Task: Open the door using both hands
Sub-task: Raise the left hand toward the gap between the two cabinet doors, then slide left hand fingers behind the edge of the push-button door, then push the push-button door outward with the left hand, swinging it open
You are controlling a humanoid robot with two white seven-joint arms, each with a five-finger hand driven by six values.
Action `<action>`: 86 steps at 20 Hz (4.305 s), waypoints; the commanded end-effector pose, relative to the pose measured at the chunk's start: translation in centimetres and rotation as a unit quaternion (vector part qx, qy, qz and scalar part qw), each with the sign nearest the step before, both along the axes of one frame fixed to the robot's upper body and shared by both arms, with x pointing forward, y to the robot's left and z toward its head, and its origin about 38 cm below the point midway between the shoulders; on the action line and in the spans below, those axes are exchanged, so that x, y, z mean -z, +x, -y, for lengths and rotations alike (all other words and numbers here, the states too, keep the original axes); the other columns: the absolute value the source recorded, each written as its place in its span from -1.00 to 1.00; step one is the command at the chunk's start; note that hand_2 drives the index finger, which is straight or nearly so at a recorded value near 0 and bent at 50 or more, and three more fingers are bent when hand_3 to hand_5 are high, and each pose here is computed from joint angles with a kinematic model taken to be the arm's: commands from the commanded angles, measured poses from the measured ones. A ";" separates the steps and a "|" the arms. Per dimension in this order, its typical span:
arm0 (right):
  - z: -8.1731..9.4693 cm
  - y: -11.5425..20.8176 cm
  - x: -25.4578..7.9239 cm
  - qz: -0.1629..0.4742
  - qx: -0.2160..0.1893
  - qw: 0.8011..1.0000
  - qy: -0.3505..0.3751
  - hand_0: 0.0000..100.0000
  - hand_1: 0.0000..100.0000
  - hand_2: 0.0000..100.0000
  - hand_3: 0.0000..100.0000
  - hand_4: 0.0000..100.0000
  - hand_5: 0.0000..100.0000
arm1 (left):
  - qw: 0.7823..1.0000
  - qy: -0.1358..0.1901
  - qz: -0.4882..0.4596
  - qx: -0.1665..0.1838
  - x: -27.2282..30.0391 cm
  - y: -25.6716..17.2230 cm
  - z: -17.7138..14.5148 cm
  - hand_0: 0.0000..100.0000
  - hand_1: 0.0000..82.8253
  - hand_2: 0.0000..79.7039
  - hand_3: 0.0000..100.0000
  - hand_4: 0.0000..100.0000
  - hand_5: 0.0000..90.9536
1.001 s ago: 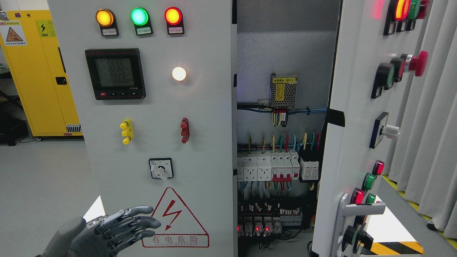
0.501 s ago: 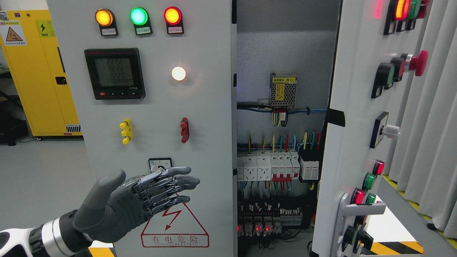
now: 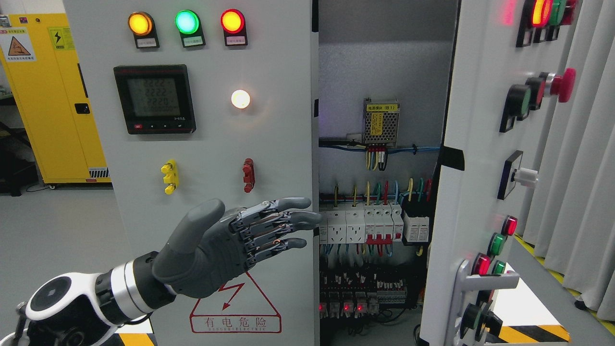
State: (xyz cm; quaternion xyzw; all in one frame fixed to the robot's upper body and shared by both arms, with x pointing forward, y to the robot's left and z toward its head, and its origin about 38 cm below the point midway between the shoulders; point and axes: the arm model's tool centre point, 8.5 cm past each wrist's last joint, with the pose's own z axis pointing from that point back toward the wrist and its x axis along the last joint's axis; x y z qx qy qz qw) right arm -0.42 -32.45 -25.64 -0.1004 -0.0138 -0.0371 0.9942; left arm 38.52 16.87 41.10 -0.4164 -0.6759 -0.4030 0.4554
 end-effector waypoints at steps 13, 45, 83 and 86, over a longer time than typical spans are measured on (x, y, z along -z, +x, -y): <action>0.0 0.0 0.0 0.000 0.000 1.000 0.000 -0.57 -0.88 -1.00 -1.00 -1.00 -1.00 | 0.991 0.042 -0.048 0.115 -0.5 2.7 10.6 -0.95 -0.76 -0.83 -0.61 -0.91 -1.00; 0.0 -0.2 0.0 -0.001 0.000 1.000 0.000 -0.57 -0.88 -1.00 -1.00 -1.00 -1.00 | 0.983 0.047 -0.061 0.165 -3.0 2.8 15.8 -1.00 -0.95 -0.93 -0.78 -0.85 -1.00; 0.1 -0.3 0.0 -0.002 0.000 1.000 -0.001 -0.57 -0.87 -1.00 -1.00 -1.00 -1.00 | 0.973 0.014 -0.089 0.212 -5.3 -0.5 26.0 -1.00 -0.91 -0.99 -1.00 -1.00 -1.00; 0.1 -0.4 0.0 -0.003 0.000 1.000 -0.001 -0.57 -0.87 -1.00 -1.00 -1.00 -1.00 | 0.971 0.012 -0.088 0.221 -5.4 -1.2 26.6 -1.00 -0.89 -0.99 -1.00 -1.00 -1.00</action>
